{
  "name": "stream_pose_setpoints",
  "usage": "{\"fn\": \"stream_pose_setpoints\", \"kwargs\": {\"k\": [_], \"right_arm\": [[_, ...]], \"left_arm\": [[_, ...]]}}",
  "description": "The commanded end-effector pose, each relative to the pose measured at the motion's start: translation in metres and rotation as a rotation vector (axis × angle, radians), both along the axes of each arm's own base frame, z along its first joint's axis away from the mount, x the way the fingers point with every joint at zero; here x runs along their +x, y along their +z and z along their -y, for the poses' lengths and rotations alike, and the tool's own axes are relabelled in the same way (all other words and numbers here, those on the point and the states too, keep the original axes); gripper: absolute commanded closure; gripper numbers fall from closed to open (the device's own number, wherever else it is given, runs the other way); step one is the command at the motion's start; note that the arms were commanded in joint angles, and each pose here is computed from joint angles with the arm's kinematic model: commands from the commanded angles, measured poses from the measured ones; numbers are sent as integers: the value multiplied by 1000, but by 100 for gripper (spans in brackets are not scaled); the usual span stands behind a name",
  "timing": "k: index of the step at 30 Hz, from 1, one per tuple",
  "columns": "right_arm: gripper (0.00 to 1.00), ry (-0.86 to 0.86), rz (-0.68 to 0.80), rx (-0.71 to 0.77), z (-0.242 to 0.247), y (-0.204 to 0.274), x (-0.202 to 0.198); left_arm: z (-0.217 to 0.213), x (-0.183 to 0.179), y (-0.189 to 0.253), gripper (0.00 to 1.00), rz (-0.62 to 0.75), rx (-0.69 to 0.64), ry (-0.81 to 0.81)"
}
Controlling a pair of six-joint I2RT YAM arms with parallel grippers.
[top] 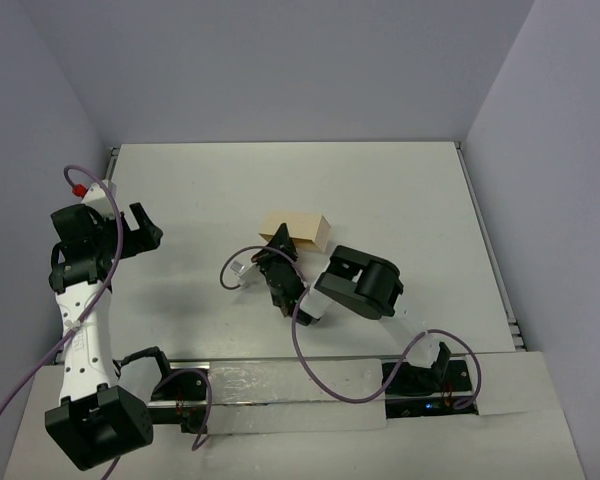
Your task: Build the wood block tower
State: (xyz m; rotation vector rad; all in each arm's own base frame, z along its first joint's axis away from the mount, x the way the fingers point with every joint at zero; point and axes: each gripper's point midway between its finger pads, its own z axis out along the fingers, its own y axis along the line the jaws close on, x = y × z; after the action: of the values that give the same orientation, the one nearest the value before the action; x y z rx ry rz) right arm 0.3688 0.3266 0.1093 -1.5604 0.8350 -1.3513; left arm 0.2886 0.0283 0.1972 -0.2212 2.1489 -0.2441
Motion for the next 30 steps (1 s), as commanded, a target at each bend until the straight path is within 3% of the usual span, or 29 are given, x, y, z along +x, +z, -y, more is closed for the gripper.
{"fn": "stream_pose_setpoints", "kwargs": {"k": [1,6,12,18,22,26,30], "right_arm": [[100,-93,303,266,48,107,1],[100,-64,312,292,21,110,-7],[100,-149,353,371,64,141,10],[100,-56,296,408,19,121,-22],[100,-161,335,444,60,136,7],[100,-67,308,448,14,122,-14],[100,-125,347,525,39,147,1]], "left_arm": [[-1,2,18,1,49,1,-3],[-2,2,18,1,46,2,1],[-3,0,24,1,67,9,3],[-3,2,19,1,50,0,2],[-3,1,21,1,56,5,0],[-2,2,19,1,51,-1,0],[-5,1,19,1,43,4,8]]}}
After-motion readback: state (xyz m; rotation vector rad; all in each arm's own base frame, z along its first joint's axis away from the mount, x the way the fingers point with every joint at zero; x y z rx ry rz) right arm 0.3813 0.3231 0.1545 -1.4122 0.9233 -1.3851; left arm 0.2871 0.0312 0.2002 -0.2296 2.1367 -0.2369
